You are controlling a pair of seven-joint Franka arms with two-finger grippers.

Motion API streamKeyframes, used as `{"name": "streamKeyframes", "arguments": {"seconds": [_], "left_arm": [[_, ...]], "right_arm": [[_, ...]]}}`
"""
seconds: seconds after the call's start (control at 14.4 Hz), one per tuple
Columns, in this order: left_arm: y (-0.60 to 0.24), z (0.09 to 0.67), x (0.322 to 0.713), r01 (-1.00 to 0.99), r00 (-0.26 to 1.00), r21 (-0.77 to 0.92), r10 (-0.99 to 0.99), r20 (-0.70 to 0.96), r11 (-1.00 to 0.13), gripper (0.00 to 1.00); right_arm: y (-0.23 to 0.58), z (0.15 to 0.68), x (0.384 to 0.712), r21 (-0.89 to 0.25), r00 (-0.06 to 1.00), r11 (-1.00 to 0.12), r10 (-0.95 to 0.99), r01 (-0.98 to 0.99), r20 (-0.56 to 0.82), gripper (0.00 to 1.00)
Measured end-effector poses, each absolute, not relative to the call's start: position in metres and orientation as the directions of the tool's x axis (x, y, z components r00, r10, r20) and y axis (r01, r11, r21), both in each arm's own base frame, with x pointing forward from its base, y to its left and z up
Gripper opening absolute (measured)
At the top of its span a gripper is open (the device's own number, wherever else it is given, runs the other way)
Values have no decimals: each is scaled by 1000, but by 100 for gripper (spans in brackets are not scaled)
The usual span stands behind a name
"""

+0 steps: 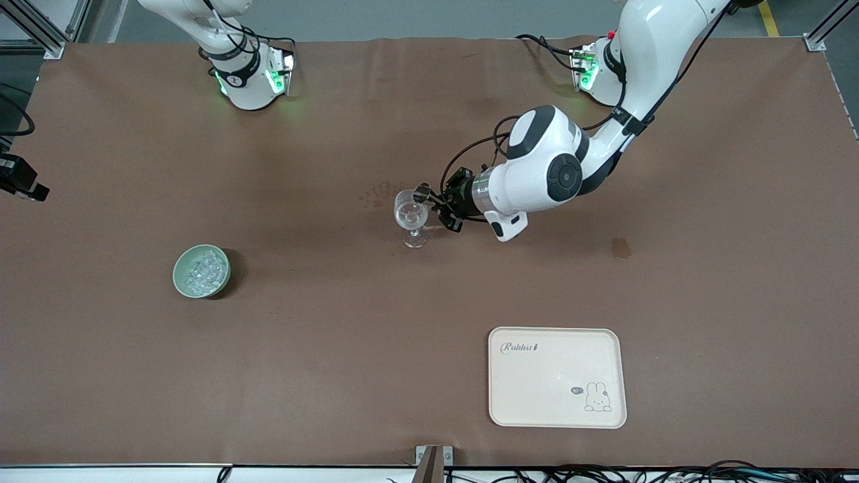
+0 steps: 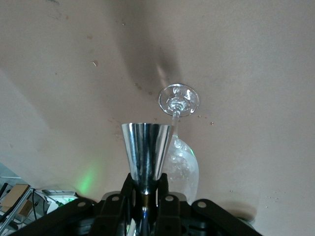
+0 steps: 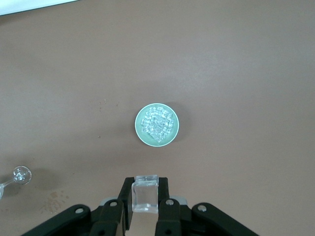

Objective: Pour wine and add ice with both arms
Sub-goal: 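Tilt the jigger over the glass rim with the left gripper to pour, then carry the jigger to the tray while the right gripper brings ice toward the glass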

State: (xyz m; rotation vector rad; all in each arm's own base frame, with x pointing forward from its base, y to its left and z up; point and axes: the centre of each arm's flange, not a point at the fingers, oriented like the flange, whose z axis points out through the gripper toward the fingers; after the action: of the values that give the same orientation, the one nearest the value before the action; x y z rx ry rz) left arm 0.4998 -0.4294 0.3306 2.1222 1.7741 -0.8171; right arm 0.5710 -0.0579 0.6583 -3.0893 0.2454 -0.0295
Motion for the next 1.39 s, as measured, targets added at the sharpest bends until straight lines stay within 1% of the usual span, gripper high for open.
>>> {"name": "streamKeyframes", "arguments": {"seconds": [0.56, 0.77, 0.97, 1.04, 1.18, 1.39], "left_arm": [[-431, 333, 500, 957, 105, -164, 815, -569, -238, 21], [-438, 347, 502, 939, 108, -188, 763, -637, -289, 21], [-433, 356, 514, 936, 88, -178, 691, -717, -303, 21], [-427, 357, 522, 940, 79, -170, 674, -734, -295, 21], [-399, 358, 553, 956, 45, -151, 634, -772, -252, 21], [-333, 366, 621, 985, -24, -113, 556, -831, -128, 21]], "right_arm": [[-58, 658, 571, -44, 987, -987, -158, -157, 15, 23], [-58, 658, 571, -44, 987, -987, -158, -157, 15, 23], [-58, 658, 571, -44, 987, -987, -158, -157, 15, 23], [-57, 658, 571, -44, 987, -987, -157, -157, 14, 23], [-50, 658, 572, -48, 989, -988, -146, -145, 13, 23], [-19, 658, 573, -54, 989, -987, -150, -150, 9, 23]]}}
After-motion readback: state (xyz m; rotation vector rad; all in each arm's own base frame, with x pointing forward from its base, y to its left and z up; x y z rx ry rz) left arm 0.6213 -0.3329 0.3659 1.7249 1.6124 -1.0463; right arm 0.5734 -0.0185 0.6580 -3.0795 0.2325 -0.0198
